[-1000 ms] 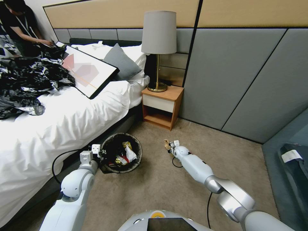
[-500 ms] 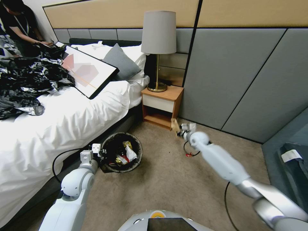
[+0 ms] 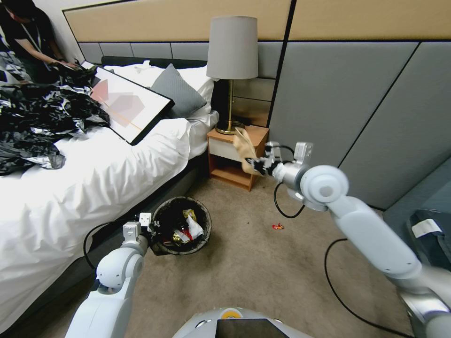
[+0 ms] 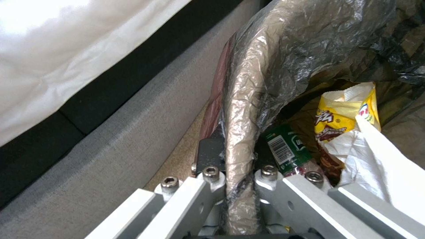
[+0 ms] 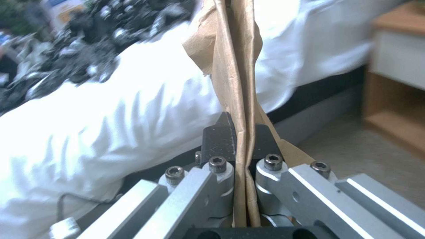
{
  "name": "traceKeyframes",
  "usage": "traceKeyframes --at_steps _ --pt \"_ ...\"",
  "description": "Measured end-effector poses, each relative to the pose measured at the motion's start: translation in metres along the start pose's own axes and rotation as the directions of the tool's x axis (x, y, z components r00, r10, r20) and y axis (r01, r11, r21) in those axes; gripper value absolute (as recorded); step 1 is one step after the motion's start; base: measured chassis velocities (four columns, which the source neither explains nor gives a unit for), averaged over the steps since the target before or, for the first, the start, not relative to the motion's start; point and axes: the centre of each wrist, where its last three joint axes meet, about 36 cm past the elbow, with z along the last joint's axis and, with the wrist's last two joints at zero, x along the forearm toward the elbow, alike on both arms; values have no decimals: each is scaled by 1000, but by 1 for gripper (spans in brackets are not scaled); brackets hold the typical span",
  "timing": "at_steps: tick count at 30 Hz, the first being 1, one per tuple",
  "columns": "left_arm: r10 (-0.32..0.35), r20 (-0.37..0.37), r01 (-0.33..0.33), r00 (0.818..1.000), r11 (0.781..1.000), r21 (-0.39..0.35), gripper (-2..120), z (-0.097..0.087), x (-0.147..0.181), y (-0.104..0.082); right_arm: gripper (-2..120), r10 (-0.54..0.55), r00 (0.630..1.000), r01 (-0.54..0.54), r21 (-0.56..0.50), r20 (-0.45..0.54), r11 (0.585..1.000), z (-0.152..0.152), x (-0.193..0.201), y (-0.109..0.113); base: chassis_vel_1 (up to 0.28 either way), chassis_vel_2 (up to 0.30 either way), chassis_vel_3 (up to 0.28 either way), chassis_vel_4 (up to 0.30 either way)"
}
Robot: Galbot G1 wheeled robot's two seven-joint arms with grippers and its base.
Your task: Pick up the trash bin, then pick up the garbage from the floor and place it into the trash bin.
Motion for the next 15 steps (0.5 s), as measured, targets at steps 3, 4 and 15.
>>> traceKeyframes --at_steps 3,4,15 --pt "-1 -1 1 1000 1000 5 0 0 -1 0 0 -25 997 25 7 -78 1000 7 -34 7 0 0 0 0" --pt "-1 -1 1 1000 1000 5 0 0 -1 0 0 -25 997 25 7 -78 1000 7 -34 7 0 0 0 0" --pt "-3 5 3 1000 1000 8 0 -2 -4 1 0 -30 974 32 7 -226 999 55 -117 26 0 0 0 0"
